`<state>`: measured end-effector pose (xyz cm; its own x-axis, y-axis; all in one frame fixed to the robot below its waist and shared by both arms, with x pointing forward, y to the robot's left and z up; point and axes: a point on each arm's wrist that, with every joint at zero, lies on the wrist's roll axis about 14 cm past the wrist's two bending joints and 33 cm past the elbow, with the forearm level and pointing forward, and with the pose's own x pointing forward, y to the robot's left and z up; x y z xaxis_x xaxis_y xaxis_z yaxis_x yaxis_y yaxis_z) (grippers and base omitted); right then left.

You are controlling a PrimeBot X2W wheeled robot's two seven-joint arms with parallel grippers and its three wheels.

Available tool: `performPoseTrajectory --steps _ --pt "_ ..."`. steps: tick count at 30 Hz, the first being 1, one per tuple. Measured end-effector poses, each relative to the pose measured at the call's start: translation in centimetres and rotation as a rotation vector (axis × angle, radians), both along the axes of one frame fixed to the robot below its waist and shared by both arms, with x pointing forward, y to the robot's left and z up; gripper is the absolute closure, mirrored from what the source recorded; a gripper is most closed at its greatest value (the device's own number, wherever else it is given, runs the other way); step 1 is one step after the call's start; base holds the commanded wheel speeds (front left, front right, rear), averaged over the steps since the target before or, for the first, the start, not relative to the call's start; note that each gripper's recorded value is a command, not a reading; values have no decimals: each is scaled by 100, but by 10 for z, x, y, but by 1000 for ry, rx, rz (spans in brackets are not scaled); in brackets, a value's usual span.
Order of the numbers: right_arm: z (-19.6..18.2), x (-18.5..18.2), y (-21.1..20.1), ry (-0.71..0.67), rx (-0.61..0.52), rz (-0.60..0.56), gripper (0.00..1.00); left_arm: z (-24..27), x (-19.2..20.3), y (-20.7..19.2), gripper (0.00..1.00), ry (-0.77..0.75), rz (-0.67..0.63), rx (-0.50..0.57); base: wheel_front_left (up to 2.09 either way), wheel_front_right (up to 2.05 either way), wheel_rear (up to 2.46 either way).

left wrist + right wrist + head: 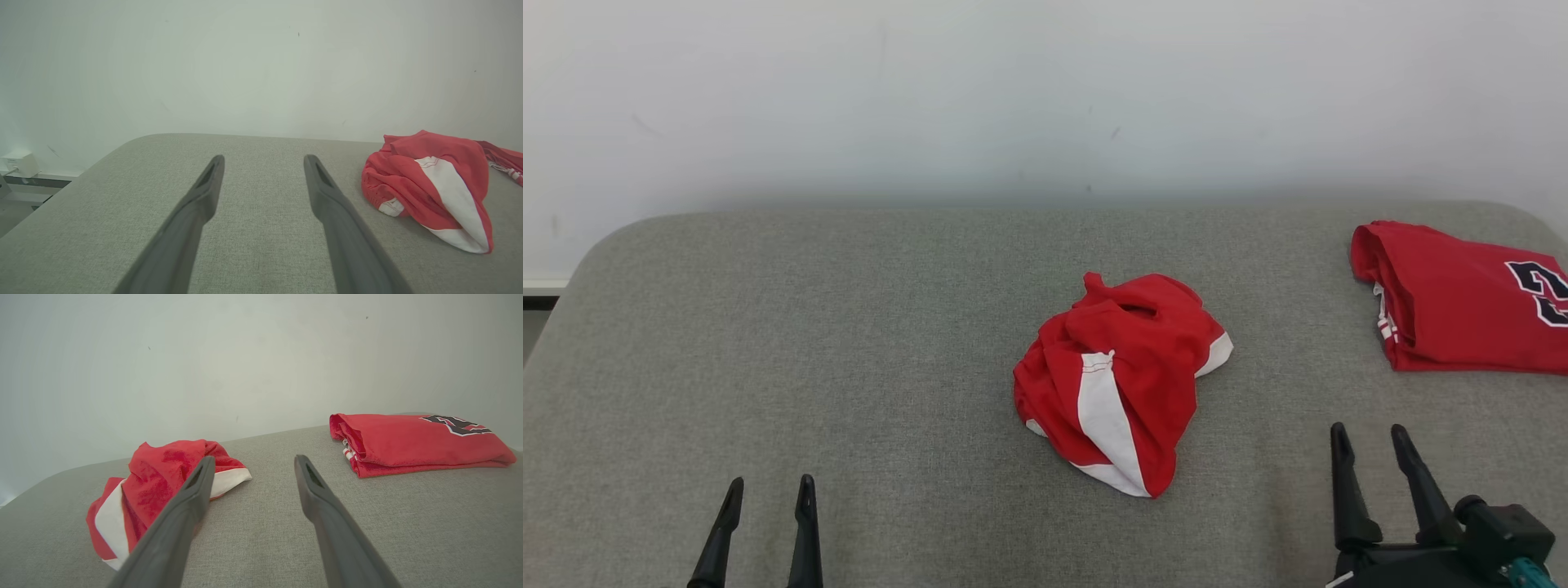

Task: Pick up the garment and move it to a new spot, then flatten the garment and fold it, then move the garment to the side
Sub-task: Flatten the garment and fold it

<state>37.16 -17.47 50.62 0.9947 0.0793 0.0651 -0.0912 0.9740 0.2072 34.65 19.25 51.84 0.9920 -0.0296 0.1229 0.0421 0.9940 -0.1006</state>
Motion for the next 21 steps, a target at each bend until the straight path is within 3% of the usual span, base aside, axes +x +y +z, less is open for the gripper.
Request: performPoseTrajectory --steps 6,14,21 --pt "5 10 25 -11 -10 80 0 -2 1 1 0 4 4 -3 0 0 0" --pt "19 41 86 -29 -81 286 0 -4 5 5 0 11 22 -12 0 0 0" --pt "2 56 139 36 -130 451 0 -11 2 14 0 34 55 -23 0 0 0"
